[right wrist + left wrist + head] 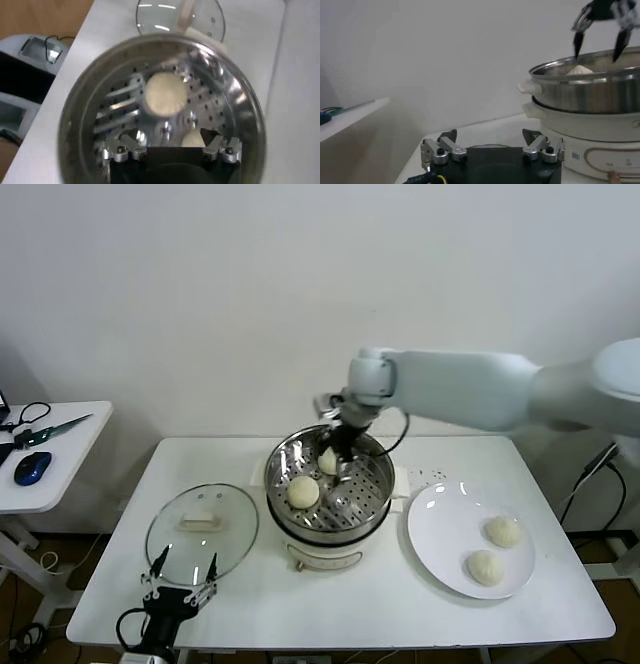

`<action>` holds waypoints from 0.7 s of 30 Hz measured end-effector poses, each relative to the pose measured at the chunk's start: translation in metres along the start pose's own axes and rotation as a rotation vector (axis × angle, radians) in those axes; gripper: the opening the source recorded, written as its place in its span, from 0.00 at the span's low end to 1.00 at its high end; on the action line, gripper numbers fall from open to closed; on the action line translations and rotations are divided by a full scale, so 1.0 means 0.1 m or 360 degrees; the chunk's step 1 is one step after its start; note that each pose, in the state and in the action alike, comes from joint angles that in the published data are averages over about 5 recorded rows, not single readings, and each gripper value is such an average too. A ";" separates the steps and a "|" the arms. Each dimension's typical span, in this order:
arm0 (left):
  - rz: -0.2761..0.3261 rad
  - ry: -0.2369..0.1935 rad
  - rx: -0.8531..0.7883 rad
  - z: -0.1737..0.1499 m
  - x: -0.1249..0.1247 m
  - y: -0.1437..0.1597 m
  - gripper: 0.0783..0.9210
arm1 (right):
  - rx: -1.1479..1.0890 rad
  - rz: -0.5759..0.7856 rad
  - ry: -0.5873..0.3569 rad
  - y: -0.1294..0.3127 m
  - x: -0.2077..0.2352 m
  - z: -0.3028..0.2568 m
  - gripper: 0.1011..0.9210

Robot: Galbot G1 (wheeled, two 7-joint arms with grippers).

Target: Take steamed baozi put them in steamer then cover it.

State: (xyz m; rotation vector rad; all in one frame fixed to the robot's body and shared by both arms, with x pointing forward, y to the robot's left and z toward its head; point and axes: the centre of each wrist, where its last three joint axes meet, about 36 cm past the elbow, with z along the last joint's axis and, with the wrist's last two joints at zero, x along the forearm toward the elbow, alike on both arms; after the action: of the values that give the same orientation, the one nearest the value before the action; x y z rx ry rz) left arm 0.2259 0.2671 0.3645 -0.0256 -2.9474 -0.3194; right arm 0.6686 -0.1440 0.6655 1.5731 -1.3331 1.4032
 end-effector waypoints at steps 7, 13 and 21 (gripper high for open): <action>-0.0014 -0.0001 -0.0005 -0.02 0.00 0.02 0.88 | -0.0068 0.0002 0.0028 0.40 0.23 0.66 0.88; -0.0022 0.0008 -0.0010 -0.02 0.03 0.02 0.88 | -0.0133 -0.0015 0.0068 0.85 0.18 1.24 0.88; -0.0034 0.0018 -0.0013 -0.02 0.05 0.02 0.88 | -0.0207 -0.0060 0.0157 1.42 -0.15 1.87 0.88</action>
State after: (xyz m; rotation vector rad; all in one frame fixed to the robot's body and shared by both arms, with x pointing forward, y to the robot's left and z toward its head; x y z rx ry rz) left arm 0.2217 0.2686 0.3676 0.0069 -2.9371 -0.3334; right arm 0.5951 -0.3528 0.5854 1.4189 -1.3023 1.3260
